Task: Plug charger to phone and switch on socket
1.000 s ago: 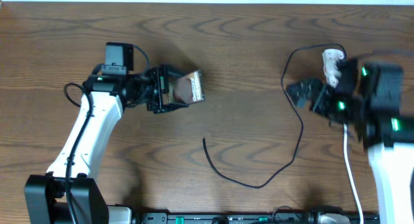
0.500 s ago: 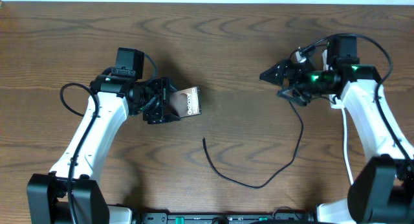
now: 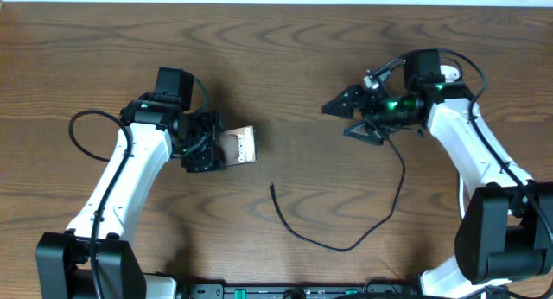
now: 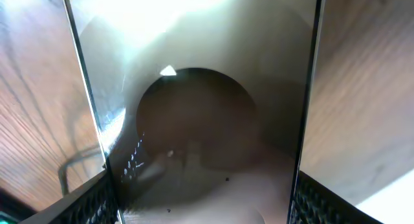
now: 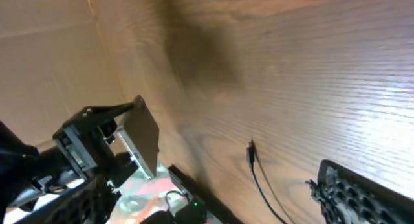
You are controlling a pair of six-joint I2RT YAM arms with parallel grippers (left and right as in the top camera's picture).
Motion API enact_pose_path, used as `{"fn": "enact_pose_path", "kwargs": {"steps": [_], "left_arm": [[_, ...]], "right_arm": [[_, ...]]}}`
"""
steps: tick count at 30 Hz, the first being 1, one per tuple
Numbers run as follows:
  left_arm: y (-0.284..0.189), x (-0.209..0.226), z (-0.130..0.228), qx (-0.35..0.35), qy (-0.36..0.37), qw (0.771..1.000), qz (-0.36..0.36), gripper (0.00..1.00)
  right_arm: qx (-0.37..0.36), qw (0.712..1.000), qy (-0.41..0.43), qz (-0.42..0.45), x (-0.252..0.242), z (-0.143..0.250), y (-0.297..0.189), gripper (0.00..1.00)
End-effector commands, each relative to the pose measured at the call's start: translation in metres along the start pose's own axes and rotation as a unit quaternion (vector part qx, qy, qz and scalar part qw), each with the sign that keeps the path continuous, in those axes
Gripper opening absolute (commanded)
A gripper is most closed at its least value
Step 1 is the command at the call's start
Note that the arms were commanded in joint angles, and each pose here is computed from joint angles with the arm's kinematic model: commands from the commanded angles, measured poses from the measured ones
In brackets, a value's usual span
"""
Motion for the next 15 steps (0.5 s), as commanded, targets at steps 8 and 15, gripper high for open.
{"fn": "enact_pose_path", "kwargs": {"steps": [8,15], "left_arm": [[-0.009,0.007,-0.012,-0.065,0.003,0.998,-0.009,0.07],[-0.009,0.008,-0.011,-0.064,0.004,0.998,-0.010,0.07]], "right_arm": [[0.045,0.986,-0.160,-0.009,0.040,0.028,0.047,0.99],[0.064,0.971,-0.229,-0.013,0.061,0.050,0.077,0.99]]}}
Point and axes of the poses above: each gripper's point midway between its finger pads, its own y axis out along the fingers, its own x axis along the line the jaws close on, z = x × y, the point moved 6 cm from there along -y, back along the fingers, and after that the axes turned 3 degrees about y, right-handed, at the moved point
